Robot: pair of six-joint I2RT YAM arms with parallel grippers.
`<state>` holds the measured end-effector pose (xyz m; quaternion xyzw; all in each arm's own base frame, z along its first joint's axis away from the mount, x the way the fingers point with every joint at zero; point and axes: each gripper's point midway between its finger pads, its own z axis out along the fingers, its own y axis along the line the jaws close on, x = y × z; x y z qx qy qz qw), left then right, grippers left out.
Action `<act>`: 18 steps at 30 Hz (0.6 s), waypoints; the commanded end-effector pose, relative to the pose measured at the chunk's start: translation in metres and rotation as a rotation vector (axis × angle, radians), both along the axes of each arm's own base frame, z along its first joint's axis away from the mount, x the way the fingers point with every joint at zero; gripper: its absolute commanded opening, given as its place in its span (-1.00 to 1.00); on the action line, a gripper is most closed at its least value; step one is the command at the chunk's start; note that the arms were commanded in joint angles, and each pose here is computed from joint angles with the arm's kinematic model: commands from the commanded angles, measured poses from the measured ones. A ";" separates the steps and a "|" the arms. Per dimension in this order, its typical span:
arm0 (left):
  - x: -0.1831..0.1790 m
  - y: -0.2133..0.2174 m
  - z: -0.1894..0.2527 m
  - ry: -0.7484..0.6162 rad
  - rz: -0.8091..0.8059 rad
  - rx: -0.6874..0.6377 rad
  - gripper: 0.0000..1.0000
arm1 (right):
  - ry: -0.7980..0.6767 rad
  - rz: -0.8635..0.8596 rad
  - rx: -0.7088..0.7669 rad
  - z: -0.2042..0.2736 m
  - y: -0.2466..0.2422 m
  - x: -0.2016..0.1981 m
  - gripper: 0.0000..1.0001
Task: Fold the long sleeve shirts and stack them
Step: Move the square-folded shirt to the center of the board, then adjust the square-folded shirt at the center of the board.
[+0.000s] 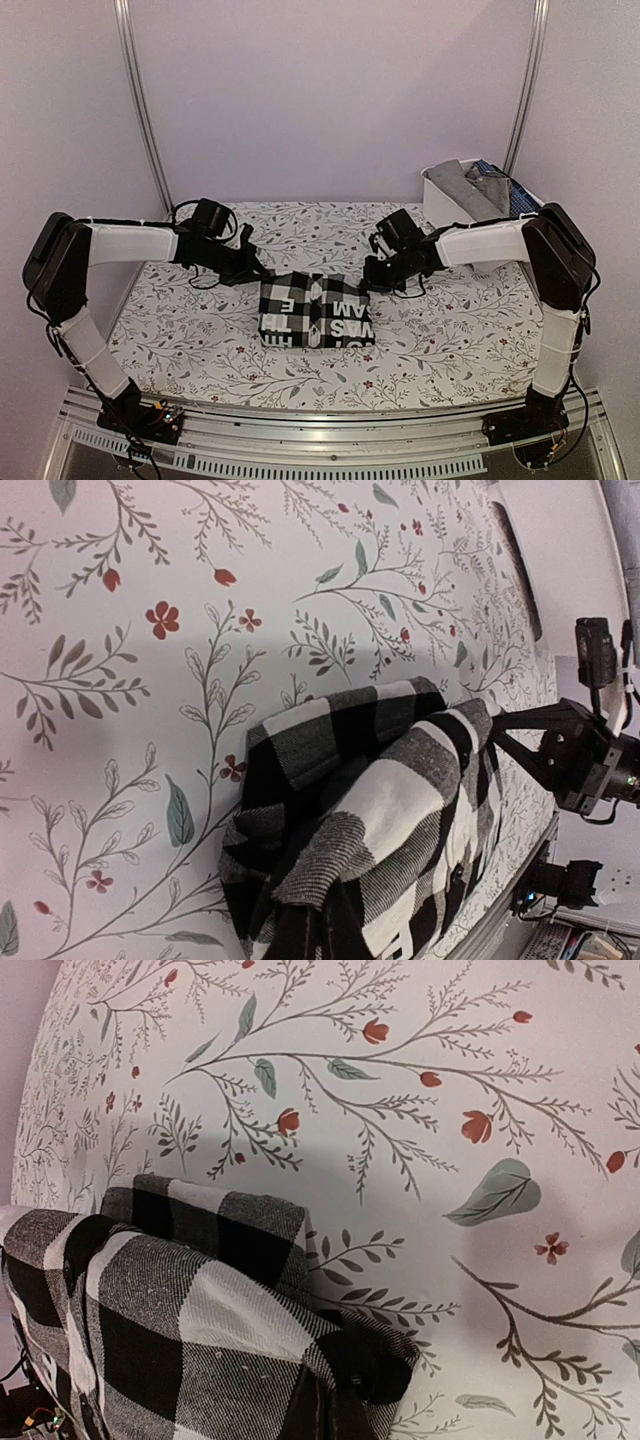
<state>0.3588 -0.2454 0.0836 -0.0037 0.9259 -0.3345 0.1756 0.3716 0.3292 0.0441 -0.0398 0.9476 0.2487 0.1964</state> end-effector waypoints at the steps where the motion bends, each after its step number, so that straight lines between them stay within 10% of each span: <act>1: 0.013 0.017 0.013 -0.068 0.064 0.027 -1.00 | -0.094 -0.069 0.023 0.044 -0.014 0.010 -1.00; 9: 0.067 0.024 0.000 -0.077 0.045 0.036 -0.96 | -0.100 -0.093 -0.005 0.024 -0.020 0.052 -1.00; 18: 0.094 0.038 0.028 -0.127 0.063 0.083 0.08 | -0.117 -0.079 -0.068 0.030 -0.020 0.077 -0.28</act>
